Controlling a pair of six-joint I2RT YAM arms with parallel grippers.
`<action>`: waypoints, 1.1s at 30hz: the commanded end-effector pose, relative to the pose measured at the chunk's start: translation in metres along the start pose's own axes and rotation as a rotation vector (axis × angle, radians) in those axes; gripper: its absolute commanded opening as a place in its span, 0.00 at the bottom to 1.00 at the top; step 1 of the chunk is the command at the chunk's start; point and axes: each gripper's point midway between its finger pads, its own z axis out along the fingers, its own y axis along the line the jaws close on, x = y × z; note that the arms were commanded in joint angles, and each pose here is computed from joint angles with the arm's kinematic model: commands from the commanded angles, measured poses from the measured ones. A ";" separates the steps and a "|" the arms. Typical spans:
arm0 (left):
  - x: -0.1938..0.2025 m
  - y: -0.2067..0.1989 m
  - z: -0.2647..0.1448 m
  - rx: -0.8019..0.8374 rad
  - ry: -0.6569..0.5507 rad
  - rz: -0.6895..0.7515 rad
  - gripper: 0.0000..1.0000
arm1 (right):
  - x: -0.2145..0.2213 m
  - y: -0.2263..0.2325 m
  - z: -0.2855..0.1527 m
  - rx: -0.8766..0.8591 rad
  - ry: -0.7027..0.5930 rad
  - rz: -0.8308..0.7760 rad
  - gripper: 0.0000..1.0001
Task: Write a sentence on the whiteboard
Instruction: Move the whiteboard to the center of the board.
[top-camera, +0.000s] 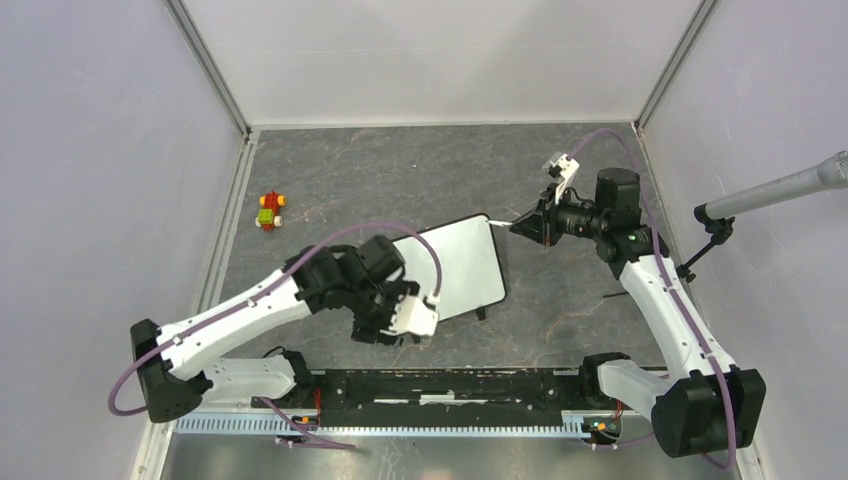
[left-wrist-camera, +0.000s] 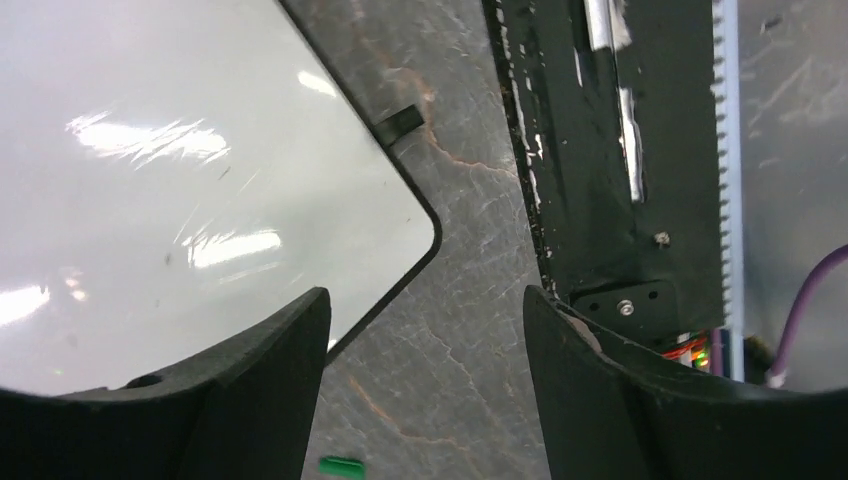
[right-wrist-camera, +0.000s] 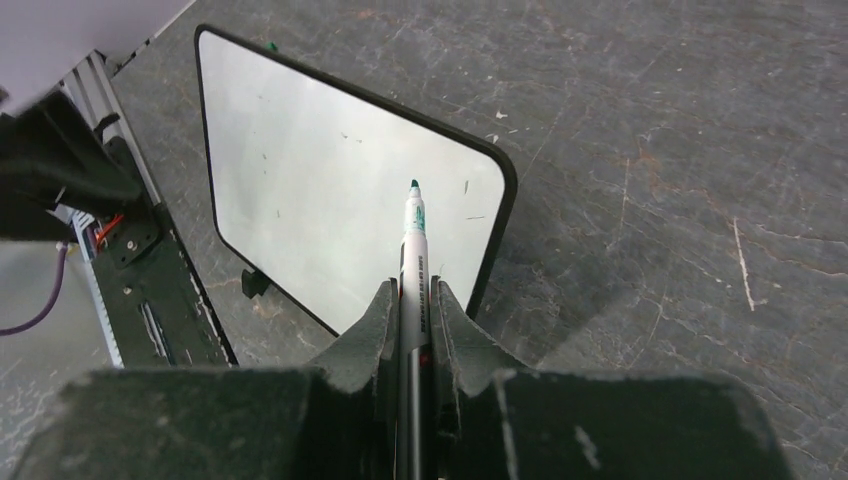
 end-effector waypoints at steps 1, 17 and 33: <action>-0.005 0.003 0.028 0.013 0.089 0.343 0.76 | -0.038 -0.001 -0.009 0.010 -0.085 -0.051 0.00; -0.009 0.010 0.120 0.156 0.226 0.825 0.64 | -0.031 0.002 -0.016 -0.045 -0.122 -0.061 0.00; 0.013 0.017 0.155 0.244 0.361 0.952 0.45 | -0.028 -0.015 -0.031 -0.059 -0.148 -0.047 0.00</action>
